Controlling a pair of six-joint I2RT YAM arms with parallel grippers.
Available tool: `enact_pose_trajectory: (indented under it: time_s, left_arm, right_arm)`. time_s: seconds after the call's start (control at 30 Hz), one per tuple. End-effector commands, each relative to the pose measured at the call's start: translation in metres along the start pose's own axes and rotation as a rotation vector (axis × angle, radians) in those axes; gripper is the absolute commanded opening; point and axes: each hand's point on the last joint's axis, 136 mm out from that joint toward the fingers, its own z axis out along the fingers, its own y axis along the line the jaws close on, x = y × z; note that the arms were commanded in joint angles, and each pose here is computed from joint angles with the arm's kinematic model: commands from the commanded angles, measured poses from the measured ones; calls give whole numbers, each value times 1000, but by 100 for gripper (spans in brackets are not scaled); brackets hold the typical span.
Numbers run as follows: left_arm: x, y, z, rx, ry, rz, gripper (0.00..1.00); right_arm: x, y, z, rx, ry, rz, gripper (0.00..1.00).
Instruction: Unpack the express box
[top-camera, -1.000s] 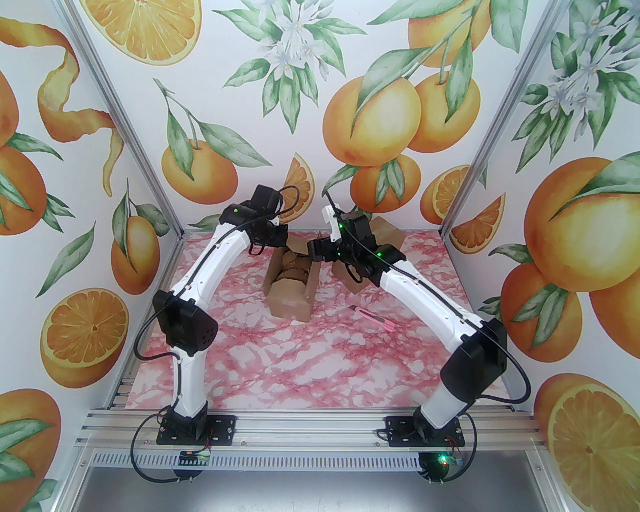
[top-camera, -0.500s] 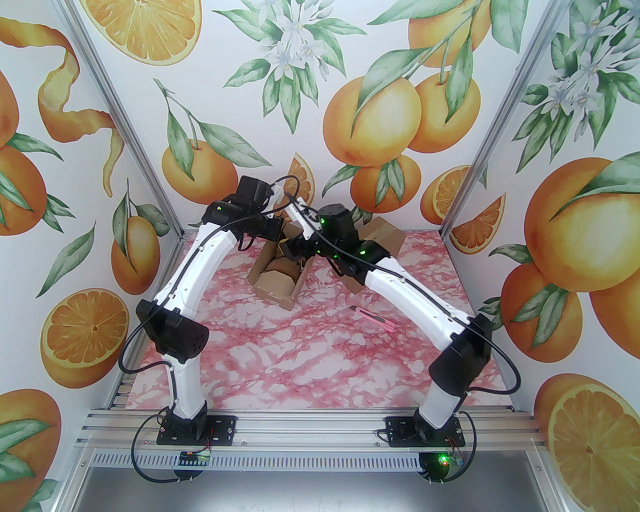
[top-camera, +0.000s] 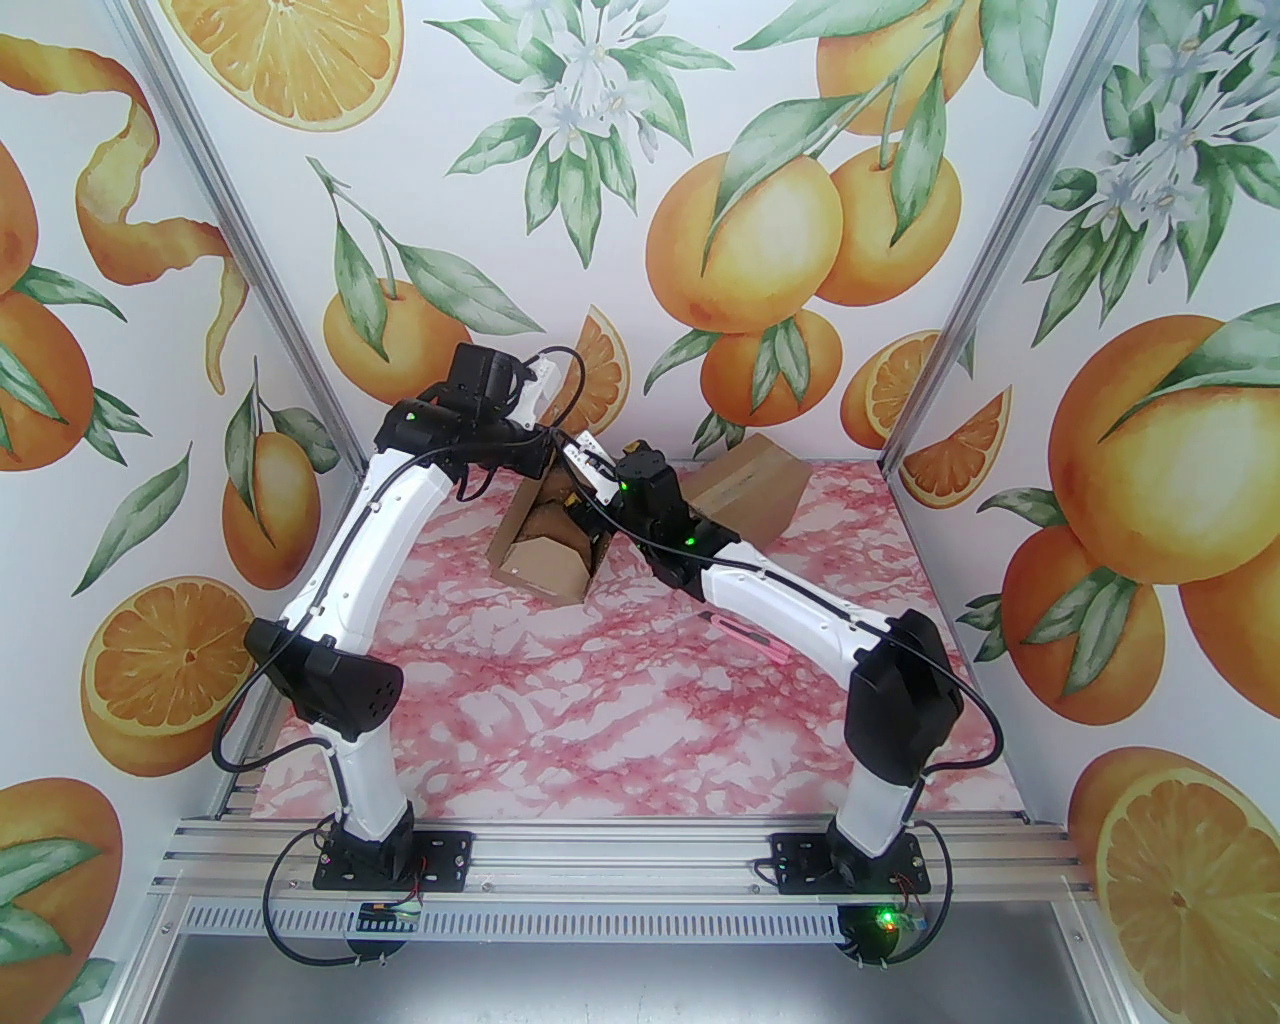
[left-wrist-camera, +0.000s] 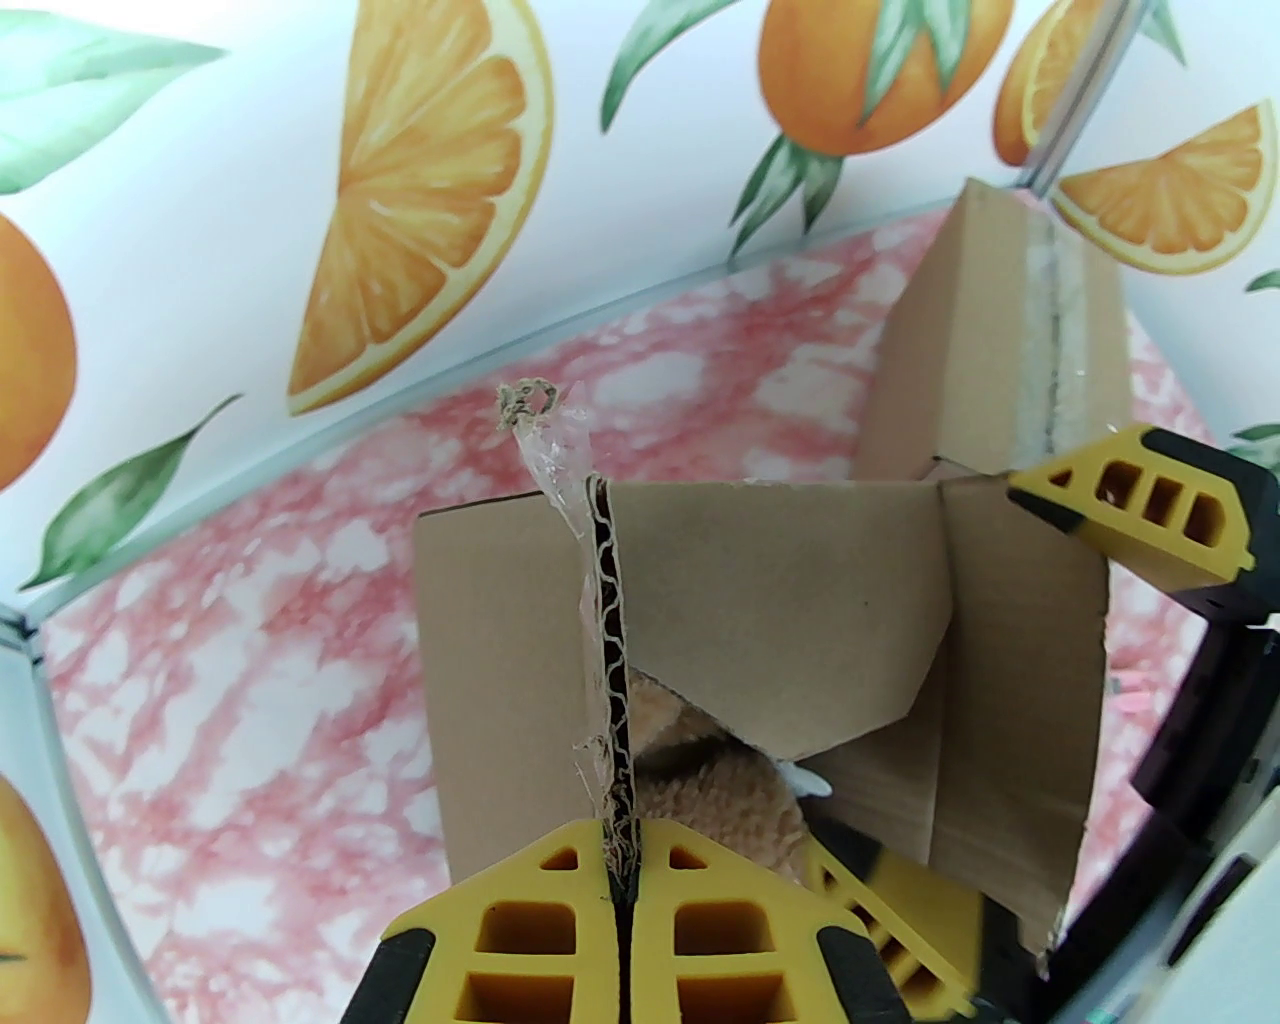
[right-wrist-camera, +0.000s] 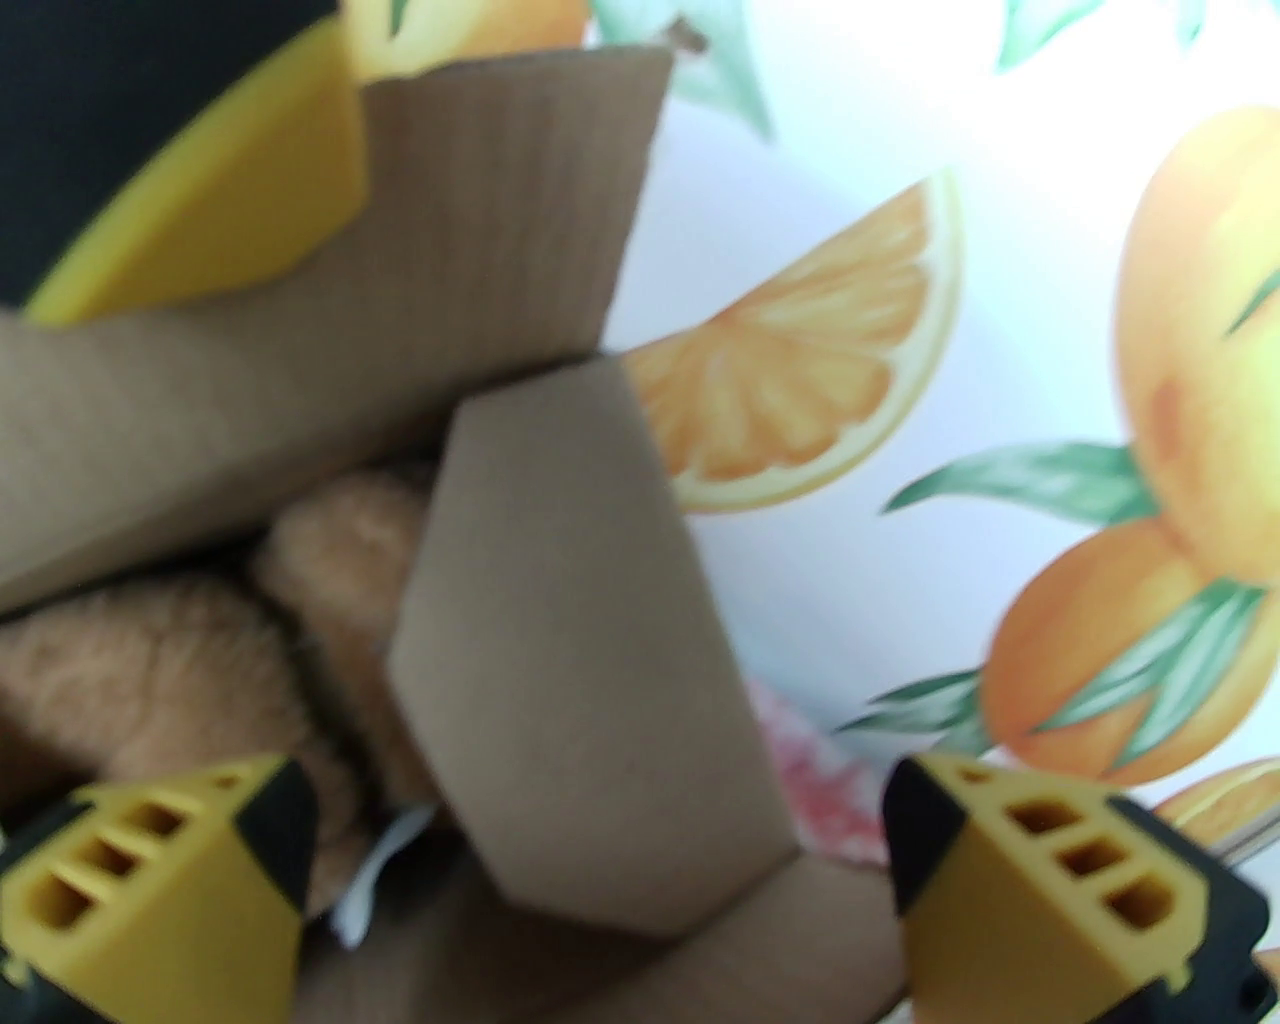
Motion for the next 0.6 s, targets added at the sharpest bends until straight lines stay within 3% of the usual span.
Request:
enact_pose_trajectory:
  time_s: [0.0, 0.17, 0.43, 0.57]
  left_arm:
    - [-16, -16, -29, 64, -80, 35, 0]
    - [-4, -12, -23, 47, -42, 52, 0]
    - [10, -6, -14, 14, -5, 78, 0]
    - [11, -5, -10, 15, -1, 78, 0]
  right_arm:
    - [6, -11, 14, 148, -1, -106, 100]
    - [5, -41, 15, 244, 9, -33, 100]
    - [7, -89, 5, 152, -61, 402, 97]
    - [15, -91, 14, 121, -44, 461, 96]
